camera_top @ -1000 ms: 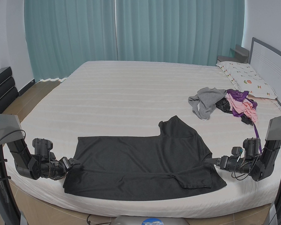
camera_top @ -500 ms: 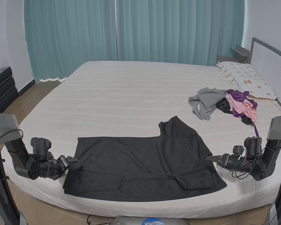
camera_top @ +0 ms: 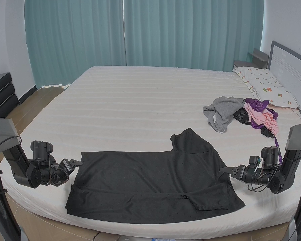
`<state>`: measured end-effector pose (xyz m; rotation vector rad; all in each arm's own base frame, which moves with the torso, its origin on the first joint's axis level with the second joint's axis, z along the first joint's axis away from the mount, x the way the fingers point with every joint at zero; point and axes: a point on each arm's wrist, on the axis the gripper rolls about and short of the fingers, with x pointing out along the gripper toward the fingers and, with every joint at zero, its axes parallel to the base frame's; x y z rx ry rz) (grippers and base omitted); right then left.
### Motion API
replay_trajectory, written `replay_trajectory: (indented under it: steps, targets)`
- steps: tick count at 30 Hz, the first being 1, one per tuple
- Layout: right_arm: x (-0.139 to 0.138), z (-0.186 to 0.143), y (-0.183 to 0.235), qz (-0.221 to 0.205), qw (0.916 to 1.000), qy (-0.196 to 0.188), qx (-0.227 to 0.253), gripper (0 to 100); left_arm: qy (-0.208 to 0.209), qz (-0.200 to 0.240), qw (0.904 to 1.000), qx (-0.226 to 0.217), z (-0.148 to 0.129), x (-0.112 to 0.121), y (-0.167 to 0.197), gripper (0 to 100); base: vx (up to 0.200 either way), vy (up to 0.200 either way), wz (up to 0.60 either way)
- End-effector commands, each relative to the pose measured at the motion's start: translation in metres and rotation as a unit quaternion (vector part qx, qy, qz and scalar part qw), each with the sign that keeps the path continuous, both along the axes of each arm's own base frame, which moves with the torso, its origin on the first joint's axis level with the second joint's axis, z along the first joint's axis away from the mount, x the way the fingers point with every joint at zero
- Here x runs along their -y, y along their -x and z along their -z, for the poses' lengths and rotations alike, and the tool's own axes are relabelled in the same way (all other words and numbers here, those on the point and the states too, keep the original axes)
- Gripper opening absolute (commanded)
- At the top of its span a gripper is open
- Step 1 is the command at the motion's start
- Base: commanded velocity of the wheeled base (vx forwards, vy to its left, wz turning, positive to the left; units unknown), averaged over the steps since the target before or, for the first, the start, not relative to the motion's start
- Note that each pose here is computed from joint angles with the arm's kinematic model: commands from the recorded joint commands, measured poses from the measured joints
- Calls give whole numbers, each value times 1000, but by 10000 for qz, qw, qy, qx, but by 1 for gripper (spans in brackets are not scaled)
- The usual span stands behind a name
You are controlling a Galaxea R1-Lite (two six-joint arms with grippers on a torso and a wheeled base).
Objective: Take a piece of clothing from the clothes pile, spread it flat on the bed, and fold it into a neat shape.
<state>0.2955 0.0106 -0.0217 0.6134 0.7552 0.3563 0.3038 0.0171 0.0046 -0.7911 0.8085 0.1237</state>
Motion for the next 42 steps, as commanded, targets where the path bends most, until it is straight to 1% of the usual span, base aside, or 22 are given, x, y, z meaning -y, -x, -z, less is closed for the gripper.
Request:
replay_trajectory:
  steps: [1, 4, 8, 12, 13, 14, 15, 19, 21, 22, 23, 26, 31, 39, 40, 42]
  targets:
    - [0, -1, 0, -9, 10000, -3, 15, 100, 53, -58, 9996, 287, -10, 0, -15, 100, 0, 0, 0]
    - [0, 0, 0, -5, 10000, -8, 3, 100, 54, -71, 9986, 527, -16, -1, -30, 100, 0, 0, 0]
    - [0, 0, 0, -5, 10000, -8, -4, 100, 35, -35, 9974, 723, -15, -2, -51, 100, 0, 0, 0]
    - [-2, 2, 0, -30, 10000, -18, -39, 100, -51, 67, 9973, 733, -10, -3, -73, 100, 0, 0, 0]
    - [-2, 2, 0, -30, 10000, -18, -39, 100, -51, 67, 9973, 733, -10, -3, -73, 100, 0, 0, 0]
    - [-4, 2, 0, -61, 10000, -18, -39, 100, -138, 187, 9972, 713, -5, -1, -84, 100, 0, 0, 0]
    - [-4, 2, 0, -69, 10000, -18, -47, 100, -172, 224, 9969, 729, -4, -1, -88, 100, 0, 0, 0]
    - [-7, 2, 1, -112, 9999, -18, -58, 100, -282, 318, 9952, 882, 5, 0, -109, 100, 0, 0, 0]
    - [-8, 2, 0, -104, 9999, -39, -43, 100, -245, 310, 9946, 960, 4, 0, -119, 100, 0, 0, 0]
    - [-8, 2, 0, -104, 9999, -39, -43, 100, -245, 310, 9946, 960, 4, 0, -119, 100, 0, 0, 0]
    - [-8, 1, -1, -92, 9999, -55, -48, 100, -231, 320, 9960, 800, 15, 0, -123, 100, 0, 0, 0]
    - [-6, 2, -2, -65, 10000, -60, -44, 100, -277, 337, 9965, 716, 33, 1, -127, 100, 0, 0, 0]
    - [-7, 1, -4, -70, 10000, -61, -9, 100, -281, 340, 9960, 775, 32, 2, -129, 100, 0, 0, 0]
    - [-8, 2, -3, -78, 9999, -61, -40, 100, -276, 364, 9962, 737, 34, 4, -129, 100, 0, 0, 0]
    - [-8, 2, -3, -78, 9999, -61, -40, 100, -282, 368, 9962, 739, 34, 4, -129, 0, 0, 0, 0]
    - [-8, 2, -4, -82, 9999, -55, -29, 100, -280, 376, 9962, 731, 35, 5, -129, 0, 0, 0, 0]
